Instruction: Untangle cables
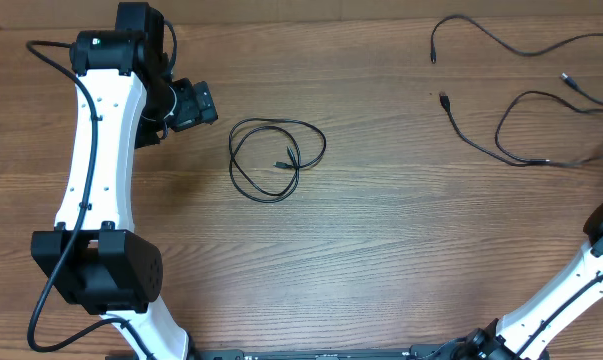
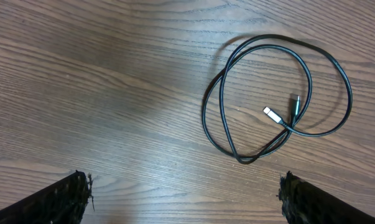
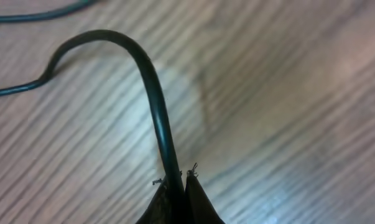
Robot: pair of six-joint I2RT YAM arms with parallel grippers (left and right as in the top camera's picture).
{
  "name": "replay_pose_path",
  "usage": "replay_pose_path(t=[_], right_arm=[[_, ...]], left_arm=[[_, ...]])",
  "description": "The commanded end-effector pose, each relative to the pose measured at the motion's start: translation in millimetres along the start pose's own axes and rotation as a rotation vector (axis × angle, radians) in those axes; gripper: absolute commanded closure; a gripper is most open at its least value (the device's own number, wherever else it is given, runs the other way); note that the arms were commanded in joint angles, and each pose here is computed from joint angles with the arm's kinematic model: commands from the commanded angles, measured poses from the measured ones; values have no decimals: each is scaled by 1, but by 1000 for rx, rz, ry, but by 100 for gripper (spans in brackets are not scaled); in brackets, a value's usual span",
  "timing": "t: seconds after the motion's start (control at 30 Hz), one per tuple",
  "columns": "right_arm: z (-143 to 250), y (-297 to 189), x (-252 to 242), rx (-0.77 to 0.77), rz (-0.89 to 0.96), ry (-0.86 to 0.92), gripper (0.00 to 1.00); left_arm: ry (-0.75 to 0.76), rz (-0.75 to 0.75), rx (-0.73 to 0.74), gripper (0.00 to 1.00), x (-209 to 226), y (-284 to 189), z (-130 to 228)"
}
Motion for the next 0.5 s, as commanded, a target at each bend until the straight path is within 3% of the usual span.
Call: replay_pose_path(t=[0.0,0.07,0.13,0.23,0.27,0.37,0.47], right_arm=[[-15,-6,10,-88,-98,-149,96],[-19,-6,10,-114,-93,-159,95],[-20,-6,9,-123,-87,-158,76],[-22,-6,7,-127,-69,-120,14],[-22,-6,7,-128,-70,-117,0],[-22,-7,9,-127,-90,-69,0],[-24,-11,30,-162,-321,-67,0]], left_arm=[[-23,6,-3,0,0,-1,-1],[-23,6,-3,0,0,-1,-1],[-23,6,-3,1,0,-1,-1],[-23,6,-3,0,0,-1,-1],[-23,6,-3,0,0,-1,-1],[-24,6,-3,0,0,-1,-1],[-24,6,-3,0,0,-1,-1]])
Point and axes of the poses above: each gripper's point midway between its finger pads, its own y axis out along the fingers, its own x axis along the line the jaws close on, z = x × y, the point moved 8 cm from there along -y, back along the fingers, and after that the axes turned 15 degrees about -y, right-handed, at the moved point
